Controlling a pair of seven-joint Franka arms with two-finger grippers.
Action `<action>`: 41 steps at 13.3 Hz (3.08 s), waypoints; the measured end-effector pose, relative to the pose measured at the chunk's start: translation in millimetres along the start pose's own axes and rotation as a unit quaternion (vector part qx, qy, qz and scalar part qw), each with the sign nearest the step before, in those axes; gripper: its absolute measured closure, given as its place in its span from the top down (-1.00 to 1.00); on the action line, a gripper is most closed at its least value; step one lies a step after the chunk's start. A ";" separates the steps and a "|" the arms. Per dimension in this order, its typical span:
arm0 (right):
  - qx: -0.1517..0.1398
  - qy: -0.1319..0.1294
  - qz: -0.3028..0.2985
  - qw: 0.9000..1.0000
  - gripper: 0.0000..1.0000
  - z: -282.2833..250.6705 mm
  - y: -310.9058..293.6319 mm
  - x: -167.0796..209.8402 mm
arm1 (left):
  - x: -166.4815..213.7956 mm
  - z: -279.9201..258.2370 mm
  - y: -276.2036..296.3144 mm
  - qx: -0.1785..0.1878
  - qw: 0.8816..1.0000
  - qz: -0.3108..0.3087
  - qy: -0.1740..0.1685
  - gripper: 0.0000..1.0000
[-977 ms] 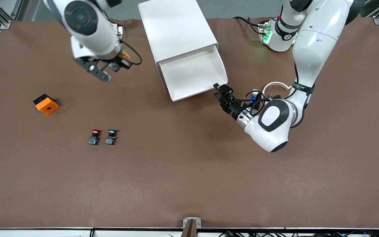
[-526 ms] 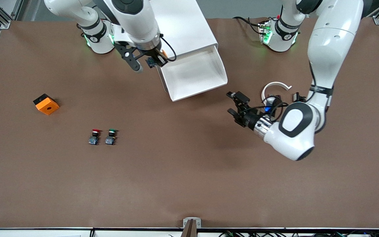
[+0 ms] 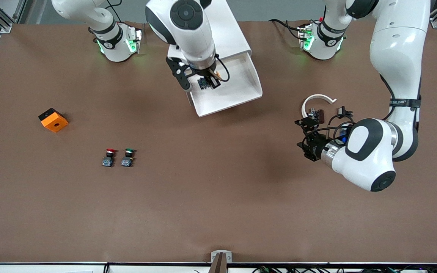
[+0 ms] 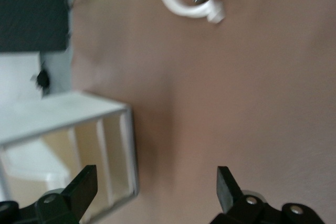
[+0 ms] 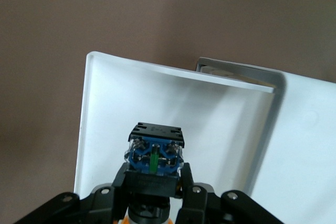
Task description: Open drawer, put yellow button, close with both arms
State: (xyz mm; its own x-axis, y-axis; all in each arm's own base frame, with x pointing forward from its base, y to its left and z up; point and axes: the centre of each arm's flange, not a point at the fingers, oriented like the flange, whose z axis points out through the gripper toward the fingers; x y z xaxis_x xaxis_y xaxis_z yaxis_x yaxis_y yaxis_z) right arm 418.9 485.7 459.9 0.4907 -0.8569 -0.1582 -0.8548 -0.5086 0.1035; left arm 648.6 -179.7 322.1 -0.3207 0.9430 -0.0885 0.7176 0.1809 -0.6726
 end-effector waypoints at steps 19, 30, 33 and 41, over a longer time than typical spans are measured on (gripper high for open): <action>0.002 0.000 0.026 1.000 0.47 59.5 -32.1 -35.4 | -16.6 -87.5 -58.6 -0.136 0.768 0.588 0.213 1.00; -0.015 -0.015 -0.032 0.999 1.00 -149.2 44.7 -1.3 | -124.9 59.0 -120.6 -0.163 0.679 0.677 0.232 1.00; -0.008 -0.013 -0.135 0.991 1.00 -205.7 87.6 55.0 | -142.6 83.6 -137.1 -0.151 0.672 0.687 0.232 1.00; 0.003 0.001 -0.322 0.947 1.00 -246.3 174.7 314.5 | -196.6 161.4 -198.2 -0.141 0.707 0.651 0.239 1.00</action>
State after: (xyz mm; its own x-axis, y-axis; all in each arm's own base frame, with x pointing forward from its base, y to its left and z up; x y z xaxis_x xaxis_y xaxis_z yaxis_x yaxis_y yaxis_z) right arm 465.5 106.5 670.1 0.9105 -0.3698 -0.1850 -0.3795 -0.9250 -0.0187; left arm 469.7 -446.1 354.2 0.9218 0.3357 -0.1941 0.3283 -0.9420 -0.0704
